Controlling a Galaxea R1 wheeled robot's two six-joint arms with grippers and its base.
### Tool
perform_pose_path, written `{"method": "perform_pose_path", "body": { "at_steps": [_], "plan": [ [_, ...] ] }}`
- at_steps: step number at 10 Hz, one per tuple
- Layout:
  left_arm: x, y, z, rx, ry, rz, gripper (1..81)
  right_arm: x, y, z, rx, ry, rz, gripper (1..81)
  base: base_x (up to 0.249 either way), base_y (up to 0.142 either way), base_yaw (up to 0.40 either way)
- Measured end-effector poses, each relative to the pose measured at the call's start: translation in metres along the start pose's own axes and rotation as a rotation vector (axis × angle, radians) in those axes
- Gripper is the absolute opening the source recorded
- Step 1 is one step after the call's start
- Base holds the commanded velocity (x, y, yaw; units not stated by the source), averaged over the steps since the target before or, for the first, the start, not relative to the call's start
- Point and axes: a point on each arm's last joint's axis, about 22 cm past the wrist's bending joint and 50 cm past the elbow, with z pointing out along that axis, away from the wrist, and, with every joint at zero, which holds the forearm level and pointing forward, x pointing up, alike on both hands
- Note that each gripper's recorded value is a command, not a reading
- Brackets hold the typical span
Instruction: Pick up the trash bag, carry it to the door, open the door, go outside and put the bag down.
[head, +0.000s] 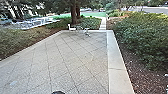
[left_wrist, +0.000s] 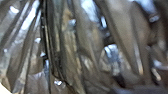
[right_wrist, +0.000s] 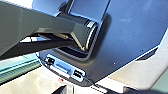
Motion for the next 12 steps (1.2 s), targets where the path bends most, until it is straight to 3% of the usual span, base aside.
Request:
{"method": "perform_pose_path", "body": {
  "at_steps": [2, 5, 6, 8, 9, 12],
  "plan": [
    [-0.02, 0.001, 0.016, 0.009, -0.058, -0.012, 1.0, -0.016, -0.004, 0.004, 0.016, -0.041, 0.014, 81.1, 0.0, 0.0, 0.0],
    [-0.018, 0.012, 0.023, -0.003, -0.066, -0.009, 1.0, -0.015, -0.006, 0.005, 0.02, -0.042, 0.017, 81.1, 0.0, 0.0, 0.0],
    [-0.018, 0.01, 0.022, 0.0, -0.065, -0.014, 81.1, -0.015, -0.005, 0.005, 0.02, -0.041, 0.017, 81.1, 0.0, 0.0, 0.0],
    [-0.018, 0.009, 0.022, 0.002, -0.064, -0.013, 81.1, -0.015, -0.005, 0.005, 0.02, -0.04, 0.018, 81.1, 0.0, 0.0, 0.0],
    [-0.019, 0.009, 0.022, 0.001, -0.063, -0.012, 1.0, -0.015, -0.005, 0.005, 0.02, -0.04, 0.018, 81.1, 0.0, 0.0, 0.0],
    [-0.044, -0.004, 0.024, 0.016, -0.089, -0.033, 1.0, -0.014, -0.005, 0.004, 0.019, -0.035, 0.019, 81.1, 0.0, 0.0, 0.0]
  ]
}}
